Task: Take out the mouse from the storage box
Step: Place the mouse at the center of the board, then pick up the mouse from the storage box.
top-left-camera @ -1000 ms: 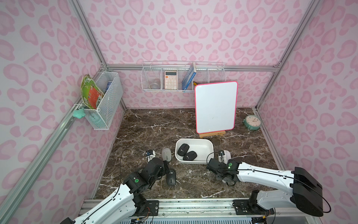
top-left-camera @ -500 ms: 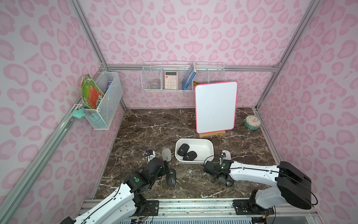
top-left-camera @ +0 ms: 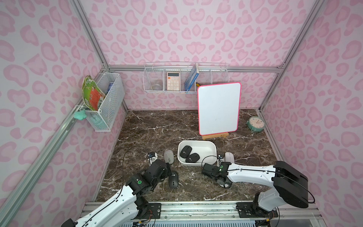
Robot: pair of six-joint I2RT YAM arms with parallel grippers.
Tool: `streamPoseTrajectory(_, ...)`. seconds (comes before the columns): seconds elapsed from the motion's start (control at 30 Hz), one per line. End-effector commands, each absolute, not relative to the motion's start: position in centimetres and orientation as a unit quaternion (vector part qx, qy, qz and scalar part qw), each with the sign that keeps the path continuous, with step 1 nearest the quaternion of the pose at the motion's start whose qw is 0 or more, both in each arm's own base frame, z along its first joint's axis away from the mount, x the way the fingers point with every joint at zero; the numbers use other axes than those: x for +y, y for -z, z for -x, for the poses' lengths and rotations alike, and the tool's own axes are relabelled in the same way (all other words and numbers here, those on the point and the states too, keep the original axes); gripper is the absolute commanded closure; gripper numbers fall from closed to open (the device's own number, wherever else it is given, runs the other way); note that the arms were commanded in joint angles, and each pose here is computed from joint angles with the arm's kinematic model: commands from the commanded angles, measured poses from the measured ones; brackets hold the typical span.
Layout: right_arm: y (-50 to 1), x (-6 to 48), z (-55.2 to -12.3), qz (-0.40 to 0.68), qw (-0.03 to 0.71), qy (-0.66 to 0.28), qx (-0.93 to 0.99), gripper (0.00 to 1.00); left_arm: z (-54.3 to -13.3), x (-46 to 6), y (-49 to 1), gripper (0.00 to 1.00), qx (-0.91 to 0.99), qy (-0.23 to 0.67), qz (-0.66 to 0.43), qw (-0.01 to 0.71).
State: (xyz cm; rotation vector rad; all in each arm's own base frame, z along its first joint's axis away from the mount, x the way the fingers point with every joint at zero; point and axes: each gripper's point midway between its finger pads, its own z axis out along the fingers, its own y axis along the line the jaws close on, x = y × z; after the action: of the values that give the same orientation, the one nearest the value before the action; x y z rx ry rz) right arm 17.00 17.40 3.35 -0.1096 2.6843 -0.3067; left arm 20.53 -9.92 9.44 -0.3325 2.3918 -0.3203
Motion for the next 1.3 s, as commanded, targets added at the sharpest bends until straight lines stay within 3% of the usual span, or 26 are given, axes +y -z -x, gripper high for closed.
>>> streamPoseTrajectory(0.0,-4.0,18.9,-17.1,0.049,0.217,0.079,0.972,0.22,-20.7,-9.8,-10.1,0.04,0.921,0.115,0.12,0.351)
streamPoseTrajectory(0.17,-6.1,20.4,-17.4,0.054,0.239,0.025,0.969,0.07,-21.3,-10.0,-11.3,0.03,0.919,0.109,0.101,0.364)
streamPoseTrajectory(0.3,-7.8,21.1,-17.5,0.064,0.263,-0.03,0.962,0.03,-22.2,-10.8,-12.9,0.03,0.922,0.106,0.081,0.363)
streamPoseTrajectory(0.8,-14.3,18.5,-22.6,0.034,0.376,-0.173,0.91,0.01,-27.4,-17.9,-16.8,0.03,0.956,0.113,-0.032,0.27)
streamPoseTrajectory(1.1,-13.9,17.3,-23.7,0.022,0.387,-0.194,0.901,0.01,-28.8,-23.0,-14.3,0.08,0.977,0.141,-0.083,0.136)
streamPoseTrajectory(1.27,-13.4,17.3,-23.7,0.025,0.389,-0.198,0.899,0.01,-30.2,-24.2,-12.6,0.13,0.982,0.127,-0.087,0.108)
